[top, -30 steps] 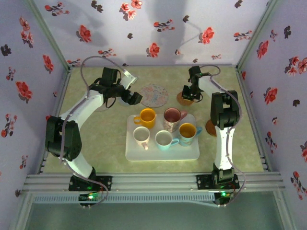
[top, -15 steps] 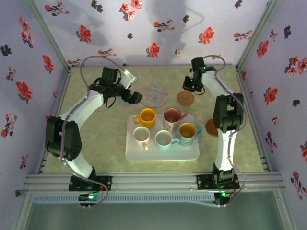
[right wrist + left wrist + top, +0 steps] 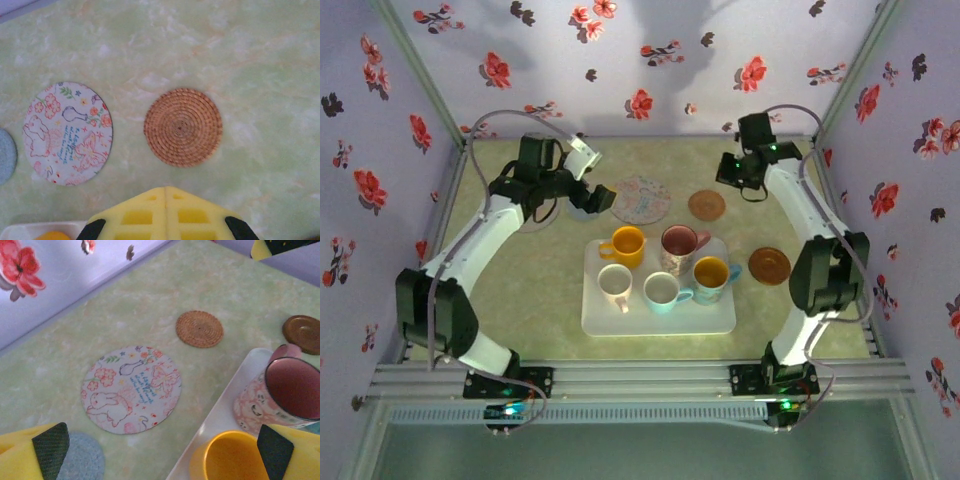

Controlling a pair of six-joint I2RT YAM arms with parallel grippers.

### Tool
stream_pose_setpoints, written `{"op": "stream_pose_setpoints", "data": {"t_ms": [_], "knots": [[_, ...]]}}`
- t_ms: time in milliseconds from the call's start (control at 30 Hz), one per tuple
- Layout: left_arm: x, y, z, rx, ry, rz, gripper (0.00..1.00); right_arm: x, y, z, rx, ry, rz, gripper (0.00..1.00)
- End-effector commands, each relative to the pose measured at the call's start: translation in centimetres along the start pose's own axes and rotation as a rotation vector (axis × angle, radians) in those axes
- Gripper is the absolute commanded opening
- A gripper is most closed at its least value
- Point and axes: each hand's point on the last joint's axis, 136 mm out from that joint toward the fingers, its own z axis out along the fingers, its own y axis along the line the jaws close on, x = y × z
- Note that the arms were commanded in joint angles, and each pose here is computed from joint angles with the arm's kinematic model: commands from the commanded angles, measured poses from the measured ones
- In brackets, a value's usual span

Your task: Place the cup by the coaster

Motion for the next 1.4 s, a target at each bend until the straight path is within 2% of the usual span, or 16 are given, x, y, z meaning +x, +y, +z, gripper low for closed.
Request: {"op": "stream_pose_setpoints", "data": {"t_ms": [0, 367, 767, 1033, 1367], "knots": [[0.3, -2.3, -0.8, 0.055, 0.0, 0.018, 1.0, 1.4, -1.3, -2.2, 0.058, -0.023, -0.014, 0.0], [1.7, -6.9, -1.7, 0.169, 0.042, 0.091, 1.0, 7.0, -5.0, -6.3, 0.154, -0.034, 0.045, 0.0], [2.6, -8.8, -1.1, 0.195, 0.016, 0.101, 1.0, 14.3, -9.7, -5.2, 0.227, 0.055, 0.204, 0.0], [2.2, -8.7, -0.3, 0.192, -0.02, 0.092, 1.0, 16.6, -13.7, -4.2, 0.304, 0.085, 0.325, 0.0], [1.7, -9.1, 0.8, 0.207, -0.032, 0.091, 1.0, 17.1, -16.6, -2.0, 0.376, 0.114, 0.384, 0.0]]}}
